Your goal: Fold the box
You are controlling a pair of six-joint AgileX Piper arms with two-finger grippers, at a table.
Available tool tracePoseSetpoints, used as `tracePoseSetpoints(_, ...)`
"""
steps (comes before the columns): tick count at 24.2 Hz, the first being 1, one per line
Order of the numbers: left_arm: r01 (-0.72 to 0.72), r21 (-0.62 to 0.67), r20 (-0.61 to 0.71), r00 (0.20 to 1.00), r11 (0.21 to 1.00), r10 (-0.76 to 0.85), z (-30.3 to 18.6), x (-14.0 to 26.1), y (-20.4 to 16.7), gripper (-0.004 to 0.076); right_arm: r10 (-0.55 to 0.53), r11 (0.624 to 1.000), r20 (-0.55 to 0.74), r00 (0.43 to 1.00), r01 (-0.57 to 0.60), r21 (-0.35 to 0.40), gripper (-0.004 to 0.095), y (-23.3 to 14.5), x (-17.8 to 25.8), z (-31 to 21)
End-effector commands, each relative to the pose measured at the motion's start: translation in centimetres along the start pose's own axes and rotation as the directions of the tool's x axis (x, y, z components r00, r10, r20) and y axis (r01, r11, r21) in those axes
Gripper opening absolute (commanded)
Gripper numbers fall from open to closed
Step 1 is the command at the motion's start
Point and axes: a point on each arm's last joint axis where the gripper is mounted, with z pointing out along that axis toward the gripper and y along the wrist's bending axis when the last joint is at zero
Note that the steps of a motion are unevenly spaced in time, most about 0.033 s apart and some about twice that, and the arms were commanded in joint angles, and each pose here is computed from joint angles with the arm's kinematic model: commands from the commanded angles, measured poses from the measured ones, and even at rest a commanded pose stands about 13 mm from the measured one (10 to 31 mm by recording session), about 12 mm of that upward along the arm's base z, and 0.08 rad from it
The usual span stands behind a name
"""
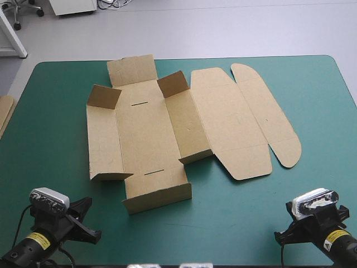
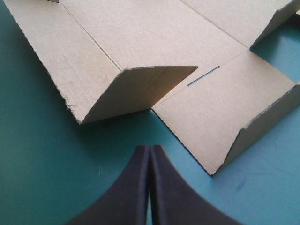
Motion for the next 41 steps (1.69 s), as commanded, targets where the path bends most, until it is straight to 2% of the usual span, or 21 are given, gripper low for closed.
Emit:
tracePoseSetpoints(1, 0.016, 0.004, 0.085, 0.996, 1.000, -0.016, -0.4, -1.4, 0.0, -0.0010, -0.007, 1.000, 0.083, 0.997, 0.006, 0.006, -0.0020, -0.1, -1.4, -0.5)
tracePoseSetpoints(4, 0.048, -0.007, 0.087, 0.995, 0.999, -0.047, -0.7, -1.7, 0.1, 0.0003, 0.005, 1.000, 0.090, 0.996, -0.007, 0.016, -0.0018, -0.2, -1.7, -0.8)
tracePoseSetpoints(6, 0.075, -0.027, 0.079, 0.994, 0.997, -0.072, -1.0, -2.2, 0.3, 0.0046, 0.019, 0.999, 0.100, 0.995, -0.022, 0.029, -0.0017, -0.3, -2.5, -1.1)
tracePoseSetpoints(11, 0.061, -0.112, 0.068, 0.996, 0.992, -0.053, -1.3, -4.0, 1.1, 0.0311, -0.031, 0.996, 0.107, 0.994, 0.023, 0.081, 0.0053, -0.7, -5.2, -1.3)
tracePoseSetpoints(13, 0.080, -0.160, 0.081, 0.994, 0.984, -0.068, -1.4, -5.2, 1.6, 0.0393, -0.060, 0.993, 0.093, 0.994, 0.049, 0.107, 0.0111, -0.9, -6.4, -1.0)
tracePoseSetpoints(14, 0.085, -0.205, 0.085, 0.994, 0.975, -0.069, -1.4, -6.3, 2.1, 0.0405, -0.065, 0.991, 0.076, 0.995, 0.055, 0.123, 0.0186, -1.0, -7.5, -0.5)
tracePoseSetpoints(16, 0.070, -0.230, 0.073, 0.996, 0.971, -0.054, -0.9, -8.4, 2.4, 0.0405, -0.057, 0.989, 0.072, 0.996, 0.047, 0.139, 0.0295, -1.1, -9.3, 0.5)
tracePoseSetpoints(18, 0.066, -0.231, 0.052, 0.997, 0.971, -0.056, -0.1, -10.3, 2.6, 0.0405, -0.051, 0.987, 0.081, 0.995, 0.038, 0.157, 0.0344, -1.2, -11.1, 1.4)
tracePoseSetpoints(21, 0.053, -0.249, -0.007, 0.998, 0.967, -0.056, 2.1, -12.3, 3.0, 0.0405, -0.065, 0.980, 0.076, 0.995, 0.050, 0.193, 0.0352, -1.4, -13.6, 2.4)
tracePoseSetpoints(24, 0.064, -0.324, -0.068, 0.994, 0.944, -0.090, 4.9, -14.3, 4.7, 0.0404, -0.078, 0.977, 0.070, 0.994, 0.062, 0.205, 0.0351, -1.4, -16.7, 3.8)
tracePoseSetpoints(27, 0.145, -0.412, -0.146, 0.964, 0.900, -0.222, 6.4, -13.3, 8.2, 0.0404, -0.083, 0.981, 0.037, 0.996, 0.075, 0.180, 0.0351, -1.2, -18.6, 5.5)
tracePoseSetpoints(30, 0.282, -0.388, -0.158, 0.918, 0.878, -0.365, 7.1, -12.0, 10.6, 0.0404, -0.069, 0.993, 0.027, 0.997, 0.066, 0.095, 0.0351, -0.3, -19.7, 6.6)
tracePoseSetpoints(34, 0.447, -0.279, -0.160, 0.851, 0.850, -0.501, 8.2, -10.7, 12.1, 0.0405, -0.069, 0.997, 0.007, 0.998, 0.069, 0.015, 0.0352, 0.4, -20.3, 7.8)
tracePoseSetpoints(38, 0.551, -0.178, -0.212, 0.788, 0.815, -0.579, 9.5, -8.3, 12.9, 0.0405, -0.074, 0.997, -0.006, 0.997, 0.074, 0.014, 0.0352, 0.4, -20.3, 8.1)
tracePoseSetpoints(41, 0.606, -0.150, -0.231, 0.747, 0.781, -0.623, 10.6, -6.2, 13.4, 0.0405, -0.061, 0.997, -0.002, 0.998, 0.061, 0.047, 0.0352, -0.5, -20.4, 7.9)
